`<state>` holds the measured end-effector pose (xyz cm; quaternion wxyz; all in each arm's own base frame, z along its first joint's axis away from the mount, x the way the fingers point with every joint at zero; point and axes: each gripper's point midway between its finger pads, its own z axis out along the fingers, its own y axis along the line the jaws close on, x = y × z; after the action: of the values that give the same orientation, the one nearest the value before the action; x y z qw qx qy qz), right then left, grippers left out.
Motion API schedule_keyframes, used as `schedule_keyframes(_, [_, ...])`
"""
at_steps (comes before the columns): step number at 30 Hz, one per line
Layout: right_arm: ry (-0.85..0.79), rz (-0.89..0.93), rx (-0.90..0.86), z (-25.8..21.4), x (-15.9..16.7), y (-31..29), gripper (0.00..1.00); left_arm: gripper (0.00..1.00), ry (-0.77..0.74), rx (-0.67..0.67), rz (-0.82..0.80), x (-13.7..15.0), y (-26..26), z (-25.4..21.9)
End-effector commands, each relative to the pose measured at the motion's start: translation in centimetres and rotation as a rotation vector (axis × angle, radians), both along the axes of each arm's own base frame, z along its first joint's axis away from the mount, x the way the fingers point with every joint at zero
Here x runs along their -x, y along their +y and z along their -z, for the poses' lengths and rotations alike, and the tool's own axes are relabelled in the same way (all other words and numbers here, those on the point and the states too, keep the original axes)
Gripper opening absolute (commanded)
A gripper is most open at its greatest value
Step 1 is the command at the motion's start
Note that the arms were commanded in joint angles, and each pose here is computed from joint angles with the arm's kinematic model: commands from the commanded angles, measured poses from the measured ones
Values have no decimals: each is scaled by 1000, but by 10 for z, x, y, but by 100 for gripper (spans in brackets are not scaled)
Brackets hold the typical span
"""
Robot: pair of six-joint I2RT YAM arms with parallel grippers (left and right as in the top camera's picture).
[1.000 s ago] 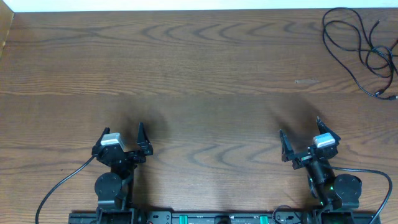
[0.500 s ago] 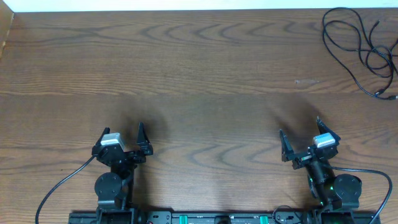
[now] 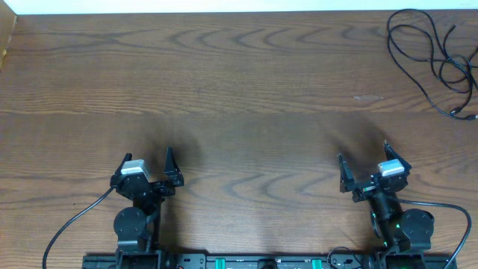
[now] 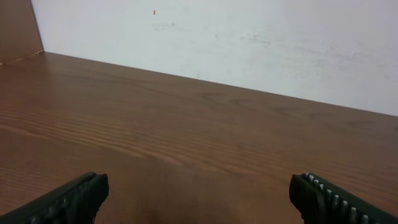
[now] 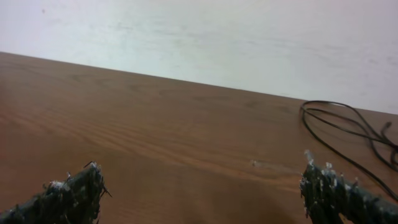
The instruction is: Untangle cables
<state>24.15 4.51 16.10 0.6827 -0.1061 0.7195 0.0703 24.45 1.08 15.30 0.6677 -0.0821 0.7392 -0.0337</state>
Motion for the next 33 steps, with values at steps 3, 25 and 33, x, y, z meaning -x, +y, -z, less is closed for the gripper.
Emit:
schedule_keyframes(3, [7,17,5,2,0,2,99,98,53,-14,-14,1,3,17])
schedule_keyframes(25, [21,213,-66,3,-4,-31,99,98,53,-14,-14,1,3,17])
schedule_keyframes(33, [21,231,-66,3,-4,-35,99,98,53,-14,-14,1,3,17])
